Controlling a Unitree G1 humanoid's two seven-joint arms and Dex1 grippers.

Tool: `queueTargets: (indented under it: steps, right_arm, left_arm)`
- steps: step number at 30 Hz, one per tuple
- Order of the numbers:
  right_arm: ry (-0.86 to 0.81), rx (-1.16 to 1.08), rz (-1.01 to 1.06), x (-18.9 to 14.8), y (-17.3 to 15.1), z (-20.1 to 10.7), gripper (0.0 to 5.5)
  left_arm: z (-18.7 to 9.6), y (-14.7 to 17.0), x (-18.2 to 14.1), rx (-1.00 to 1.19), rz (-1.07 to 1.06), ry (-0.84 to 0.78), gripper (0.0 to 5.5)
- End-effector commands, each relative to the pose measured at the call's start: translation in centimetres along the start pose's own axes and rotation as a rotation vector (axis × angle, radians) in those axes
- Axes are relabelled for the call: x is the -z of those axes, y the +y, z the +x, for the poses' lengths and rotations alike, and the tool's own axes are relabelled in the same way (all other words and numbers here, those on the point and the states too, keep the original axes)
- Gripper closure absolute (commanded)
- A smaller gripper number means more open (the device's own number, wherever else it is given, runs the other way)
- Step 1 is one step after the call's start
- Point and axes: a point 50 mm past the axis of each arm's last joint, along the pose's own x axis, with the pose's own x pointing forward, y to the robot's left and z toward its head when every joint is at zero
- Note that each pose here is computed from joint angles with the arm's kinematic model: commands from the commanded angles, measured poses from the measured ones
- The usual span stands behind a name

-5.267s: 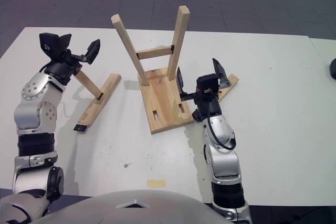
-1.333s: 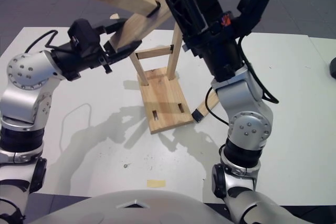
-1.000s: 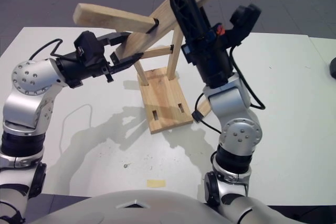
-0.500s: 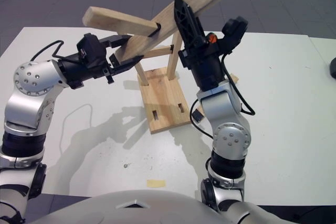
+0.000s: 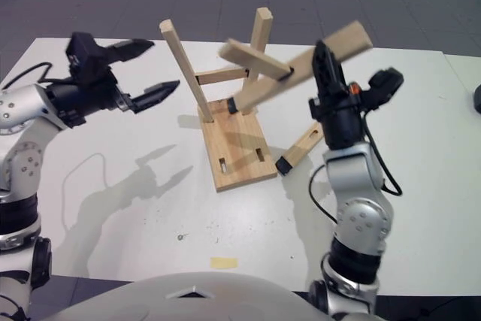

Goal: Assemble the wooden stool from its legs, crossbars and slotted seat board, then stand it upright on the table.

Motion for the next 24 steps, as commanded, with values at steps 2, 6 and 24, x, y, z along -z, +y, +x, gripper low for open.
queueTargets:
  steps: [2,6,24]
  right_arm:
    - [0.140,-0.016,-0.060,-0.5,-0.5,-0.9,4.49]
    - [0.228,-0.007,-0.104,-0.2,-0.9,-0.7,4.49]
    - [0.356,0.048,-0.286,-0.8,-2.9,-1.2,4.49]
  left_arm:
    - [-0.5,1.2,0.6,-0.303,-0.111,-0.064,0.22]
    - [-0.5,0.4,1.6,-0.391,-0.144,-0.054,0.10]
    - [-1.4,-1.8,3.6,-0.535,-0.180,-0.021,0.10]
